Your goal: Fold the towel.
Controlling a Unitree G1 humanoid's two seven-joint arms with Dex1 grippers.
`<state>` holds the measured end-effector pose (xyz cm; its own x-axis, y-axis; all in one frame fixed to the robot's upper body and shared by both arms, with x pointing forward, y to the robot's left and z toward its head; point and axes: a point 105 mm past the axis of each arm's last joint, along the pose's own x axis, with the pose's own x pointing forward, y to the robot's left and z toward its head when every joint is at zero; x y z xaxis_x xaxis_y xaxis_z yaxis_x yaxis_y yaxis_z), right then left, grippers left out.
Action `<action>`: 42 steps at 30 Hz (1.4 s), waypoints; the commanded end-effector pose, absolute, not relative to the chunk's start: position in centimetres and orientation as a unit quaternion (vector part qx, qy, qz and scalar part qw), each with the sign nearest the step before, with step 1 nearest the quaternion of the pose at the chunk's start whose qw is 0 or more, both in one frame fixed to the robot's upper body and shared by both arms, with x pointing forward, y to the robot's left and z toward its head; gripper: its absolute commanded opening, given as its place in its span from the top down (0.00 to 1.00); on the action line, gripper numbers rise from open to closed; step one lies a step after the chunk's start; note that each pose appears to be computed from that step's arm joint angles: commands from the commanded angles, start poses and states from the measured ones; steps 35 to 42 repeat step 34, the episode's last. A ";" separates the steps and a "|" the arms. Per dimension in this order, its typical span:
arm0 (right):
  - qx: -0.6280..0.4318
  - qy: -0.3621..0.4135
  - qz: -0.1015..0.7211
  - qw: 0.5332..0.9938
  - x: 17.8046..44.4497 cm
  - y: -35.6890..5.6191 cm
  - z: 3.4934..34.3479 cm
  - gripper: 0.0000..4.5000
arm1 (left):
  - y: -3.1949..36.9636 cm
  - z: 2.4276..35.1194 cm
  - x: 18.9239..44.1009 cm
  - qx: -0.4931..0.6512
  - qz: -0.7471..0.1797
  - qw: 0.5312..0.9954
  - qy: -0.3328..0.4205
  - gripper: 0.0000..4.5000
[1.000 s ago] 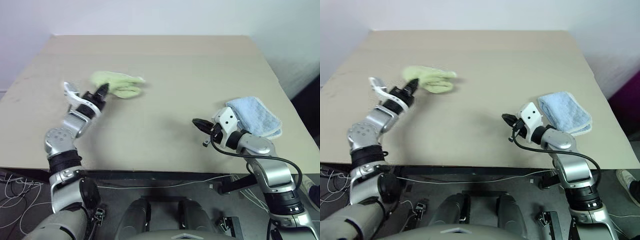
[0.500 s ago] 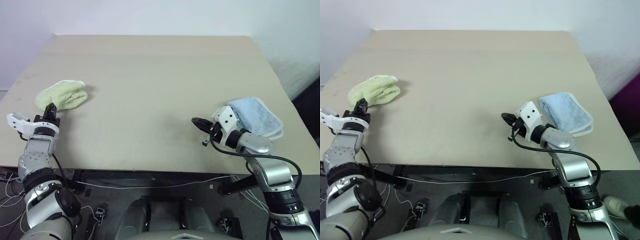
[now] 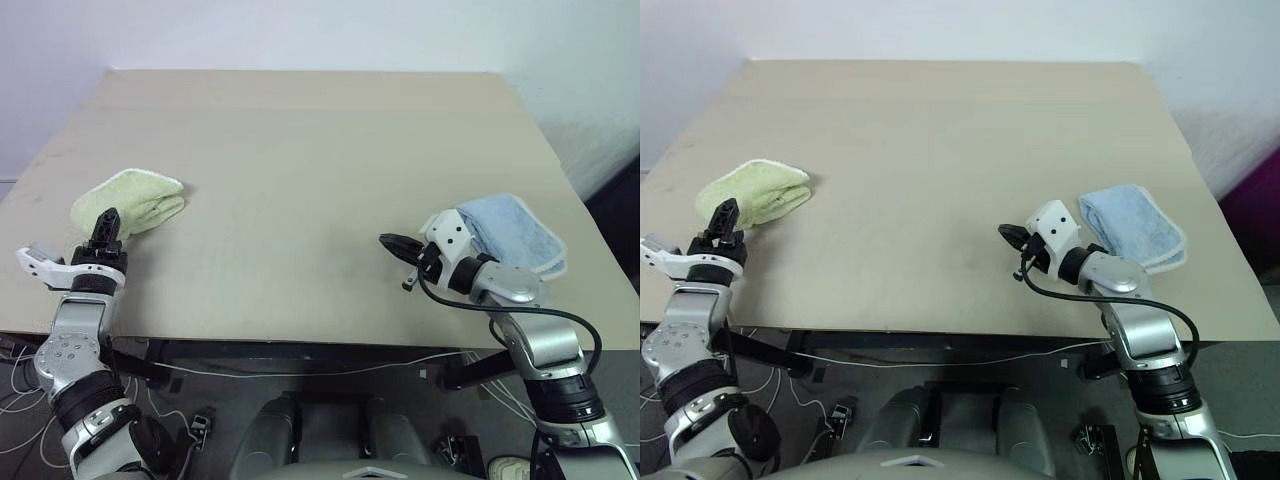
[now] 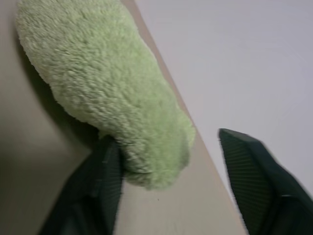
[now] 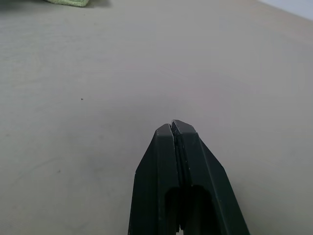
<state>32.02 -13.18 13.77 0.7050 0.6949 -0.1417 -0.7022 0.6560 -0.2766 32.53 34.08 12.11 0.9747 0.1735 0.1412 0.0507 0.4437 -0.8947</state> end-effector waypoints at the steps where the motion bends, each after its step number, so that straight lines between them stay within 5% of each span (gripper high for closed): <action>1: -0.161 -0.015 0.390 0.906 32.1 -12.7 15.0 1.00 | 32.4 10.8 32.0 -0.543 0.028 0.836 -0.068 0.01; 7: -0.161 -0.016 0.388 0.907 32.3 -12.7 14.9 1.00 | 25.3 10.0 32.1 -0.512 -0.065 0.856 0.022 0.01; 13: -0.156 -0.019 0.367 0.917 32.6 -13.4 15.1 1.00 | 19.3 11.3 33.4 -0.312 -0.167 0.933 0.064 0.01; 23: -0.107 -0.018 0.306 0.946 32.8 -16.8 15.1 1.00 | 18.7 15.2 34.5 0.000 -0.273 0.961 -0.032 0.01; 42: -0.101 -0.021 0.299 0.949 33.5 -16.8 15.0 1.00 | 20.0 15.0 34.5 0.028 -0.279 0.959 -0.039 0.01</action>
